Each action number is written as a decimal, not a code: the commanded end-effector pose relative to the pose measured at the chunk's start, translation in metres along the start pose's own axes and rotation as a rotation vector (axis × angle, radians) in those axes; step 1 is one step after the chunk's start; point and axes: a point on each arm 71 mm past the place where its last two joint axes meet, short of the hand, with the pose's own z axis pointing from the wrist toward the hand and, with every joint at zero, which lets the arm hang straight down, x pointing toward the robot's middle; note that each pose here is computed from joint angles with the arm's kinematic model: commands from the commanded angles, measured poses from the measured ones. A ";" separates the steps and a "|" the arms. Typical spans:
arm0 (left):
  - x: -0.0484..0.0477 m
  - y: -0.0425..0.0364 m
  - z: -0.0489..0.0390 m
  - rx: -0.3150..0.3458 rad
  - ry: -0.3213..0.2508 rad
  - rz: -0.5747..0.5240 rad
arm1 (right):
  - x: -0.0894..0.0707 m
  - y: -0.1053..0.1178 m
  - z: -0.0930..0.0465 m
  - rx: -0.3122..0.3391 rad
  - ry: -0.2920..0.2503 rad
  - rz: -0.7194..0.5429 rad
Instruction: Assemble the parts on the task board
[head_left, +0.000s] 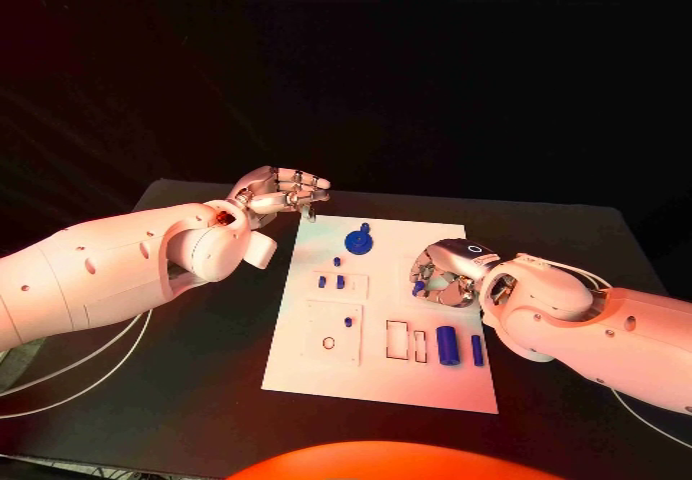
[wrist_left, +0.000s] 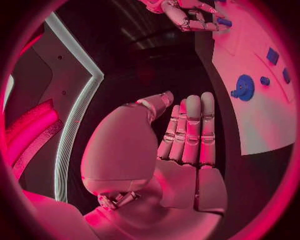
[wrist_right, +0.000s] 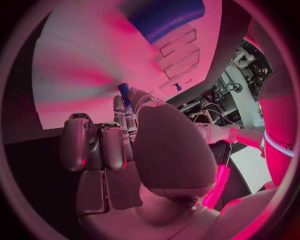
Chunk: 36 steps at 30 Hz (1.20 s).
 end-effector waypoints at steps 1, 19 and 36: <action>0.0023 -0.0011 0.0006 0.005 0.018 -0.011 | 0.001 0.001 0.000 -0.012 0.001 0.003; 0.0019 -0.0008 0.0008 0.002 0.017 -0.011 | -0.003 -0.001 0.001 0.018 -0.066 0.008; 0.0014 0.0000 0.0020 -0.002 0.016 -0.010 | -0.024 0.017 -0.013 -0.032 -0.148 0.074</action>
